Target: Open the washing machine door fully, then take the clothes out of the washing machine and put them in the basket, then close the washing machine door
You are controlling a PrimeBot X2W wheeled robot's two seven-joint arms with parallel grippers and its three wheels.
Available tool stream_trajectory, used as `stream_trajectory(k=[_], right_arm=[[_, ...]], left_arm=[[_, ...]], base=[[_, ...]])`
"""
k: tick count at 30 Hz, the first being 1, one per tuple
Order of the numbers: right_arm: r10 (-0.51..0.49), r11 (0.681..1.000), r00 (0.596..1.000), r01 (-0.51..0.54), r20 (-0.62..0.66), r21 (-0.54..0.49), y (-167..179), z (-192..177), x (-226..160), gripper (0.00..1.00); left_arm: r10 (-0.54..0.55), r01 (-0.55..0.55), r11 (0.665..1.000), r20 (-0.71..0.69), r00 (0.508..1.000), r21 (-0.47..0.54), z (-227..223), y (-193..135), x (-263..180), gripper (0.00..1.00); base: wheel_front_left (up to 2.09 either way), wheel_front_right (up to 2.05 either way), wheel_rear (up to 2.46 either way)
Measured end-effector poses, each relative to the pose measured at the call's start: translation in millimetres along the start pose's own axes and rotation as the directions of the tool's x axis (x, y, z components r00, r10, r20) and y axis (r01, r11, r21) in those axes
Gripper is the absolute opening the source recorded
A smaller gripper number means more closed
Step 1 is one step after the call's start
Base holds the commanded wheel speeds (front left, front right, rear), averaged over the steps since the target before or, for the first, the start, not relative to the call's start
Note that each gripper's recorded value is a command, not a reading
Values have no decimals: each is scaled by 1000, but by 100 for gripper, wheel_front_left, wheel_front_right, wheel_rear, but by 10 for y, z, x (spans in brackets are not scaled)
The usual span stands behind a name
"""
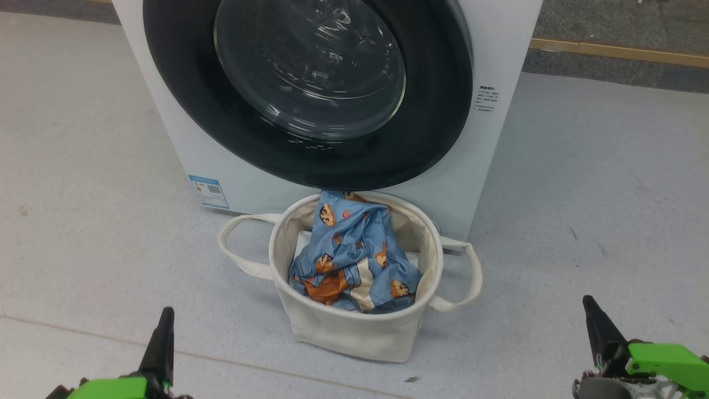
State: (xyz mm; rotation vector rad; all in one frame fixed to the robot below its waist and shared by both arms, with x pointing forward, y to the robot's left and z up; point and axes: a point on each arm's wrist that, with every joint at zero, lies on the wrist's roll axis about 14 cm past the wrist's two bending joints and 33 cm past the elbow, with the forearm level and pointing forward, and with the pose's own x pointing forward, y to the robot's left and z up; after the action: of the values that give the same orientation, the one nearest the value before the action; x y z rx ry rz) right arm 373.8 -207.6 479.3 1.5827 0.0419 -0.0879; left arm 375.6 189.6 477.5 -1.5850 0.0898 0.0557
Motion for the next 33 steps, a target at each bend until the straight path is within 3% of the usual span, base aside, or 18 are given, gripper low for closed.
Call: stream_trajectory(k=[33], right_arm=[[0,1000,1000,0,1,3,-1,-5,0,0]], left_arm=[[0,0,1000,2,1000,-1,5,0,0,0]], base=[[0,0,0]])
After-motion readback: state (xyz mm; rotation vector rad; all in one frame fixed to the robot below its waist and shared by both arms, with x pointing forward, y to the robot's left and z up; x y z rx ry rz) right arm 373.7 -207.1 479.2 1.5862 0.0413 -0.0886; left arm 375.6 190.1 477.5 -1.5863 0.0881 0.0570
